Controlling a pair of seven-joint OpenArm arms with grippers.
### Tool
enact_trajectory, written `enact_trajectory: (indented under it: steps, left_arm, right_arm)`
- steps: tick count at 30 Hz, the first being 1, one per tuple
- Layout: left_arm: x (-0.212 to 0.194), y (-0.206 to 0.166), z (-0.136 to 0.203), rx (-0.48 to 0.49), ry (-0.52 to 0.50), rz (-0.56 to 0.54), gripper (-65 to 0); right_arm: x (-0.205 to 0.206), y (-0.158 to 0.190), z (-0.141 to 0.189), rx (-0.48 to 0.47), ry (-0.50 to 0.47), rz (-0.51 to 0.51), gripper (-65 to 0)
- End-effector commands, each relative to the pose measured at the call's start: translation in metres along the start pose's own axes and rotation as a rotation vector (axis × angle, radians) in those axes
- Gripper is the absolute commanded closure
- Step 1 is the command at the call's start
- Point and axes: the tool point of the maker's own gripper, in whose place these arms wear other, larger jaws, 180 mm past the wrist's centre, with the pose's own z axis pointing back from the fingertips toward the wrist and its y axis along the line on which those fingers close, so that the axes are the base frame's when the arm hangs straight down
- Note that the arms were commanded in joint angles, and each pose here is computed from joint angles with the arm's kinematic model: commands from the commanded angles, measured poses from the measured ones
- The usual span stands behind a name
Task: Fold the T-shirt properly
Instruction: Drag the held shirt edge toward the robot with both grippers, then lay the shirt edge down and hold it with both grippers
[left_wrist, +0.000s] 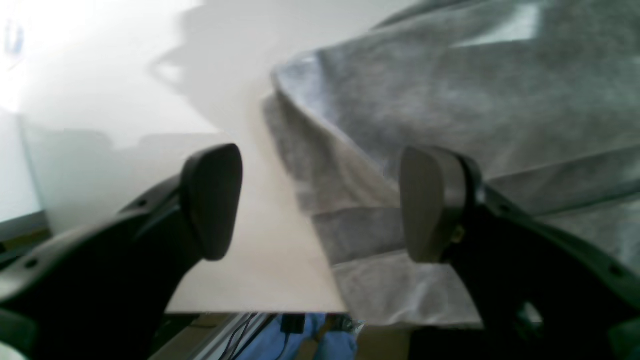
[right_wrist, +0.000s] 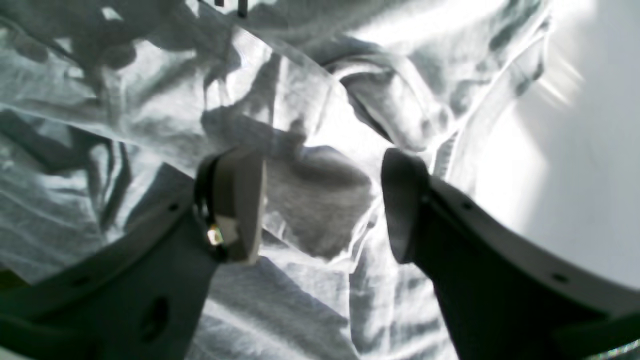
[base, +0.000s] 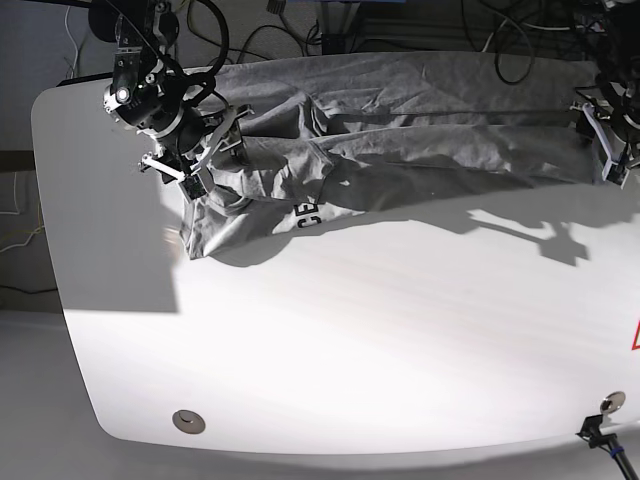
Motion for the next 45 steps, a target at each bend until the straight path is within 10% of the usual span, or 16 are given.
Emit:
enact_trajectory:
  steps: [1,17,45]
  left_arm:
    - [0.005,0.007,0.0,0.009,-0.022,-0.002,-46.6]
    - [-0.004,-0.047,-0.032,-0.128,0.013,0.068,-46.6]
    - [0.131,0.02,-0.046,0.022,-0.193,0.031,-46.6]
  right_arm:
    - [0.016,0.001,0.005,0.024,-0.064,-0.008,-32.3]
    - [-0.014,0.021,-0.024,0.146,-0.014,-0.133,-30.7]
    - [0.019,-0.041,-0.063,0.036,-0.046,-0.108,-30.8]
